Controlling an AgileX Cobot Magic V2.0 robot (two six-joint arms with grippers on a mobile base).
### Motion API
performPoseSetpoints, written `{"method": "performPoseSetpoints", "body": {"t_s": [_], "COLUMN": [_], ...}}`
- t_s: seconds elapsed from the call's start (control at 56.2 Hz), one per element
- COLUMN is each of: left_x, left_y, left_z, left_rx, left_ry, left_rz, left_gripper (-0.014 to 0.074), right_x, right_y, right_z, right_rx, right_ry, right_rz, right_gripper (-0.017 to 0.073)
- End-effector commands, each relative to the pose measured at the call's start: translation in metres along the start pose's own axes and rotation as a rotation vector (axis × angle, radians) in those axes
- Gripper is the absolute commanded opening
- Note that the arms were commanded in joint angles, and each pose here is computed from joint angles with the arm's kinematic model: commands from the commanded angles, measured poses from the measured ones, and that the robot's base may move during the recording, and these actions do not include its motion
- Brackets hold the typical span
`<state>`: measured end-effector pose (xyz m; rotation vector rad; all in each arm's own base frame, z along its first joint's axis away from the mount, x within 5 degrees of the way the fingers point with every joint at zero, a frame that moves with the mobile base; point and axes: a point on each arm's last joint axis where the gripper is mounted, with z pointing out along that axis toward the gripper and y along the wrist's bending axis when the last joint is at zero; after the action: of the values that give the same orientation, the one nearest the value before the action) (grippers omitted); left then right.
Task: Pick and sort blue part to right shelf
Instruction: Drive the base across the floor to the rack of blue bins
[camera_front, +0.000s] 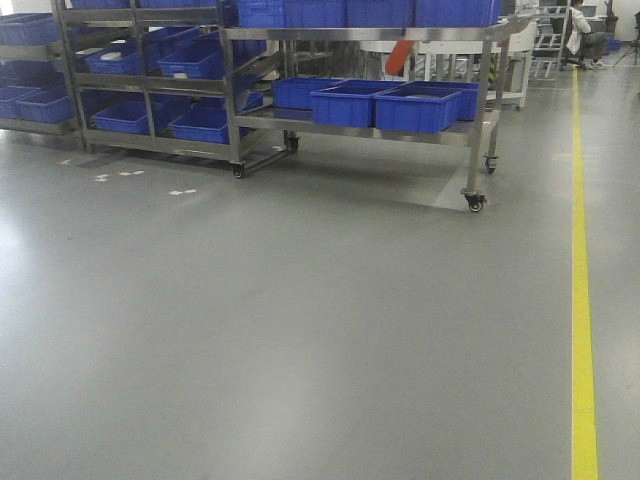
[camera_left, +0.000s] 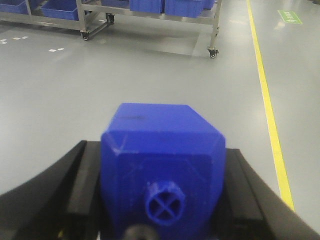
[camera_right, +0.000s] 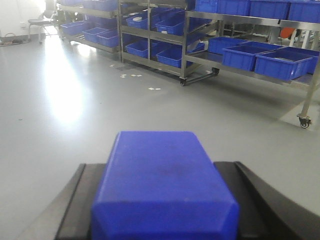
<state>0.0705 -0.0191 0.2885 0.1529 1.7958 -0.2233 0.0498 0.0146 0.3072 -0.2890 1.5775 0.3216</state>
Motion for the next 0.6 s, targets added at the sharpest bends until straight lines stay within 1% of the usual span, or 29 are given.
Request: {"method": "performPoseSetpoints", "body": {"t_s": [0.0,0.587], "left_x": [-0.0173,-0.0173], "left_y": [0.0002,0.0002], "left_z": [-0.0029,-0.0029], "left_rx": [-0.008,-0.008], "left_ry": [-0.11,-0.11], "left_rz": [-0.007,-0.007], "left_gripper": [0.0242,0.0242], "right_x": [-0.0171,-0.0172], "right_y": [0.0028,0.0029], "right_z": [-0.0014,-0.0015], "right_rx": [-0.029,-0.03], "right_ry": [-0.107,-0.108], "right_rz": [-0.025,-0.025], "right_gripper": [0.0195,0.0195]}}
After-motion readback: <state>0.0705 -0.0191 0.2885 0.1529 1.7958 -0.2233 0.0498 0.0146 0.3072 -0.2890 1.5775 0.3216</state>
